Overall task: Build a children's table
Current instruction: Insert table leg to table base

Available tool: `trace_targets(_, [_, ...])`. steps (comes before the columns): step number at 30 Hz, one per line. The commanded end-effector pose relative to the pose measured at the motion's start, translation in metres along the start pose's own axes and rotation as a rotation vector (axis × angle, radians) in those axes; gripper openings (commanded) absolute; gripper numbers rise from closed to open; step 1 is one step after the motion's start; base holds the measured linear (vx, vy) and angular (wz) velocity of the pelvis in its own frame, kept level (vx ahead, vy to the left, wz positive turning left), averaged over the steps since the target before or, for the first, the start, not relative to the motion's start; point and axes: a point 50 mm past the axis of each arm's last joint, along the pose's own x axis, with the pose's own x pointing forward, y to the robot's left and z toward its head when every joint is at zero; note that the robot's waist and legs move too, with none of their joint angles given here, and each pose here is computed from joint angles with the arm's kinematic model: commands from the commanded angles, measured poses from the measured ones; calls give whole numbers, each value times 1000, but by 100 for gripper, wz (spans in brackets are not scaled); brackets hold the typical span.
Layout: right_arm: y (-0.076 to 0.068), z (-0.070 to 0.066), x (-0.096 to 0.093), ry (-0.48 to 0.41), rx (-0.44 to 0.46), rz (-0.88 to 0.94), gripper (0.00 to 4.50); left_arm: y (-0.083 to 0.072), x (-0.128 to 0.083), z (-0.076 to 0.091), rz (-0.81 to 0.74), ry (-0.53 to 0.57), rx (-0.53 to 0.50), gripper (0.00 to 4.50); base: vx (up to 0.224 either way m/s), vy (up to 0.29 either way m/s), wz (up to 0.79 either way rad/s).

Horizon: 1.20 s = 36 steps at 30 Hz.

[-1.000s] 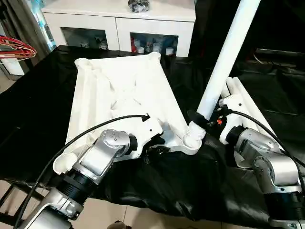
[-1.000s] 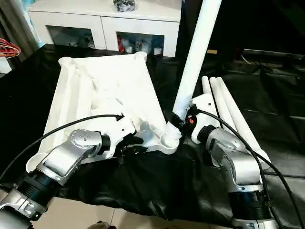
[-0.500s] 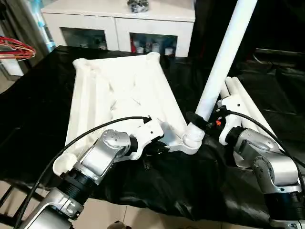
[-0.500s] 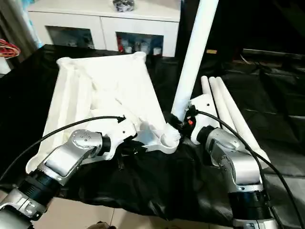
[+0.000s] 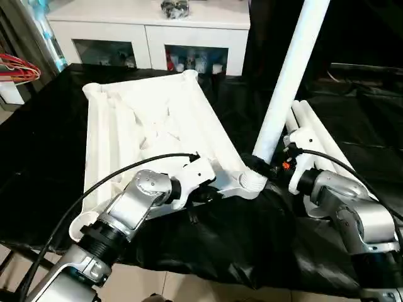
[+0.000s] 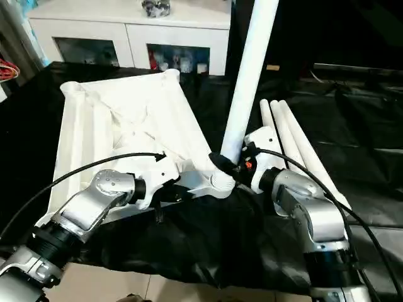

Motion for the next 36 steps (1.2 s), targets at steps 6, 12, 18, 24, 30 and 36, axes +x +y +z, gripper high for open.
trace_targets(6, [-4, -7, 7, 52, -15, 15, 187, 3, -2, 8, -13, -84, 19, 0, 0, 0, 0])
trace_targets(12, [-5, -10, 10, 49, 8, 33, 187, 7, 0, 7, -4, -120, -23, 0, 0, 0, 0])
trace_targets(18, [-13, -27, -1, 15, 81, -9, 187, 10, 1, 5, 25, -127, -49, 0, 0, 0, 0])
trace_targets(24, [-14, -43, -10, -22, 145, -29, 187, 11, 1, 4, 36, -123, -50, 0, 0, 0, 0])
trace_targets(30, [-11, -57, -18, -10, 129, -43, 187, 11, 2, 1, 31, -97, -31, 0, 0, 0, 0])
trace_targets(36, [-6, -60, -19, 41, 41, -33, 187, 11, 3, -1, 34, -87, -23, 0, 0, 0, 0])
